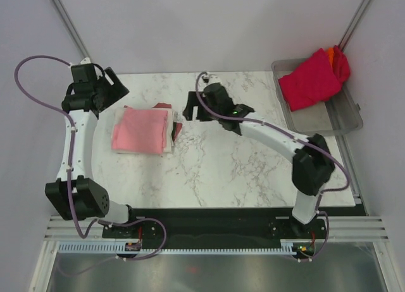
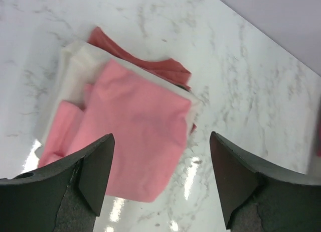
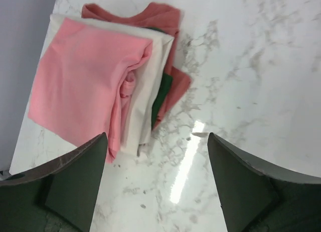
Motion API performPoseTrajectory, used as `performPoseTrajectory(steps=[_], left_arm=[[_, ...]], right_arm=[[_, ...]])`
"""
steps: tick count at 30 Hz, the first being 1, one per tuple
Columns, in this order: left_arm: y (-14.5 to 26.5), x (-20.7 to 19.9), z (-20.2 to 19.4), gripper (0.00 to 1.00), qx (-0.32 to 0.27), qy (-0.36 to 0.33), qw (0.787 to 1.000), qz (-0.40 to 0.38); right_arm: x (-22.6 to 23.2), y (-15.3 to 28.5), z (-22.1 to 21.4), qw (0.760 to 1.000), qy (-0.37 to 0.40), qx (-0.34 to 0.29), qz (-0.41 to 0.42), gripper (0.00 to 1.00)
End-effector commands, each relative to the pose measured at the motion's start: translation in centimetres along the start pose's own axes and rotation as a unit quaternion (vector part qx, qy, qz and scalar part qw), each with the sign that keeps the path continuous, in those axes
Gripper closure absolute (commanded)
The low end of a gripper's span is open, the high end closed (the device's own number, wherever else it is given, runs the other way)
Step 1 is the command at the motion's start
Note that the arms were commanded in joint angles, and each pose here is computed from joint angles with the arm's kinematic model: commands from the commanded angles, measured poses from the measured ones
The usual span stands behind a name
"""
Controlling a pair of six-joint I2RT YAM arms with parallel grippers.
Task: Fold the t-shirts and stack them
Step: Neatly place the folded tshirt to the corner
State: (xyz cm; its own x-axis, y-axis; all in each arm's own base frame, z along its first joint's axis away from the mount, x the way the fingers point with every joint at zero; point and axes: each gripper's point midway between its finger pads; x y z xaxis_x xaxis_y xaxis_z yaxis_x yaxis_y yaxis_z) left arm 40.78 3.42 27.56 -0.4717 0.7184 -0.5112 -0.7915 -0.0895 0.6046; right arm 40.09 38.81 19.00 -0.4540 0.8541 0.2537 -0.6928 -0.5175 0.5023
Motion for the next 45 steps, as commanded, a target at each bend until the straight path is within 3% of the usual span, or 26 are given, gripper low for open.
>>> performPoseTrajectory(steps=[1, 2, 6, 16, 25, 29, 35, 45], left_arm=[[-0.3, -2.3, -5.0, 0.17, 0.086, 0.018, 0.992, -0.087], [-0.1, -4.1, -5.4, 0.17, 0.095, 0.022, 0.985, -0.143], [-1.1, -5.3, -9.2, 0.18, 0.145, 0.068, 0.96, -0.231], [-5.1, -5.6, -11.7, 0.19, 0.166, 0.111, 0.946, -0.257], [-5.0, -6.5, -13.9, 0.19, 0.208, 0.142, 0.924, -0.288], [-6.5, -4.9, -16.3, 0.19, 0.226, 0.152, 0.922, -0.274], [-10.4, -1.3, -18.0, 0.21, 0.203, 0.12, 0.949, -0.21], [-5.0, -6.9, -16.5, 0.21, 0.172, 0.033, 0.945, -0.276]], right_arm=[[-3.4, 8.2, 6.4, 0.996, -0.005, -0.091, 0.021, 0.14], [-5.7, 8.7, 4.7, 0.997, -0.01, -0.076, 0.005, 0.16], [-8.2, 14.2, 3.9, 0.995, -0.002, -0.098, -0.013, 0.2], [-12.1, 16.0, -4.0, 0.997, 0.001, -0.047, -0.066, 0.24], [-12.7, 16.4, -5.5, 0.997, -0.003, -0.04, -0.069, 0.29], [-12.9, 16.4, -6.4, 0.997, -0.006, -0.032, -0.067, 0.3], [-13.4, 17.6, -6.9, 0.996, -0.01, -0.047, -0.069, 0.3], [-13.9, 18.4, -6.7, 0.996, -0.006, -0.054, -0.077, 0.3]])
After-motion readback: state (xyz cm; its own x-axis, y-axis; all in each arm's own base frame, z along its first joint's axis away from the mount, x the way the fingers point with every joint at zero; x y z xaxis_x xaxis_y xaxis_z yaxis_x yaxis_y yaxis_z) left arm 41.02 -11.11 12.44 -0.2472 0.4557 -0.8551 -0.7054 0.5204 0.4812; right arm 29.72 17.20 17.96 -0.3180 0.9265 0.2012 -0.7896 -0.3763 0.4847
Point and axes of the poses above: each gripper's point midway between its finger pads, its own y axis back along the fingers, its own x axis along the line the jaws close on, z = x × y, and after that the axes turned 13 degrees about y, right-handed
